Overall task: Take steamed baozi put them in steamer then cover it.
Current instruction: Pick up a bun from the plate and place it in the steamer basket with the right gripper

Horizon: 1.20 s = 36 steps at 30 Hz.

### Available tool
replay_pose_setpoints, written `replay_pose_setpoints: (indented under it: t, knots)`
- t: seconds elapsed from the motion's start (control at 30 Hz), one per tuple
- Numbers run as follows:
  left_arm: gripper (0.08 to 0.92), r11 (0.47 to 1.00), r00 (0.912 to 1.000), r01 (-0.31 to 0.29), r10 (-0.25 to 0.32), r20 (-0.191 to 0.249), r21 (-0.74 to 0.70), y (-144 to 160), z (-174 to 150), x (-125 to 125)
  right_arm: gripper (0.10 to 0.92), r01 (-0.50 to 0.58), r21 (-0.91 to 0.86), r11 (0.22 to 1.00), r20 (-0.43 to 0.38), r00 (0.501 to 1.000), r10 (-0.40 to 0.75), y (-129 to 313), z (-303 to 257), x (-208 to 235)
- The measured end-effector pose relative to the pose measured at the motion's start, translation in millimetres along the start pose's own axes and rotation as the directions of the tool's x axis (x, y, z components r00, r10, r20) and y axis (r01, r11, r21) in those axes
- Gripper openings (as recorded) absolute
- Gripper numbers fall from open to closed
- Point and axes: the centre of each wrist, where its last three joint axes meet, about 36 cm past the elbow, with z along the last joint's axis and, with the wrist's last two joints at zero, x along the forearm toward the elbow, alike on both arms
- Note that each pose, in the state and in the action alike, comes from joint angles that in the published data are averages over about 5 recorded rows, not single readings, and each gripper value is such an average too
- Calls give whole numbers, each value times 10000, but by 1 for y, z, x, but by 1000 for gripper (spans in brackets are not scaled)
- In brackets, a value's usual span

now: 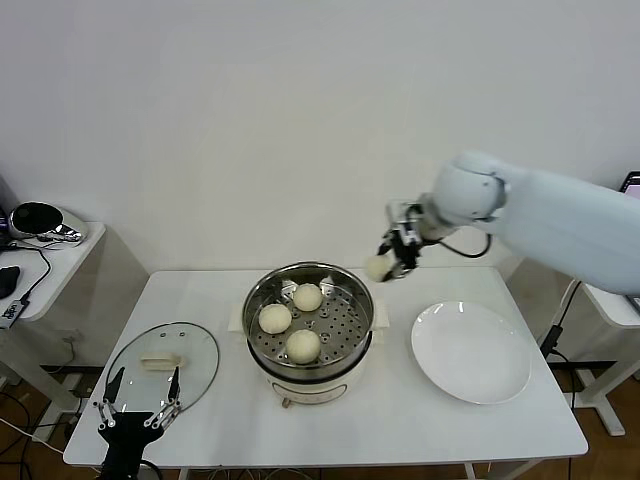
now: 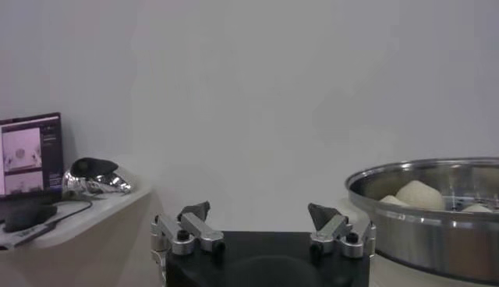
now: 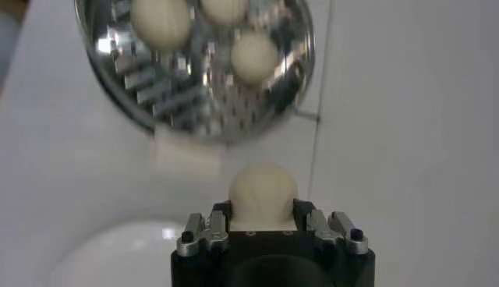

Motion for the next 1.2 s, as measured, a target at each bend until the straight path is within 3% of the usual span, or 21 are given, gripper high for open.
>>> replay_pose_setpoints:
  t: [0.37, 0.9, 1.0, 1.2]
  knots:
    - [823, 9999, 9999, 110, -110, 55, 4, 0, -3, 2, 509, 823, -305, 9961, -102, 9965, -827, 3, -53, -60]
    - [823, 9999, 9999, 146, -146, 25, 28, 0, 0, 1, 512, 1147, -609, 9915, -881, 9889, -1198, 12, -55, -115]
    - [823, 9999, 9999, 156, -156, 21, 14, 1, 0, 1, 554, 1135, -622, 9916, -920, 9886, -1189, 12, -55, -116]
    - [823, 9998, 9998, 181, -181, 29, -32, 4, 0, 1, 721, 933, -706, 9931, -782, 9920, -987, 7, -54, -104]
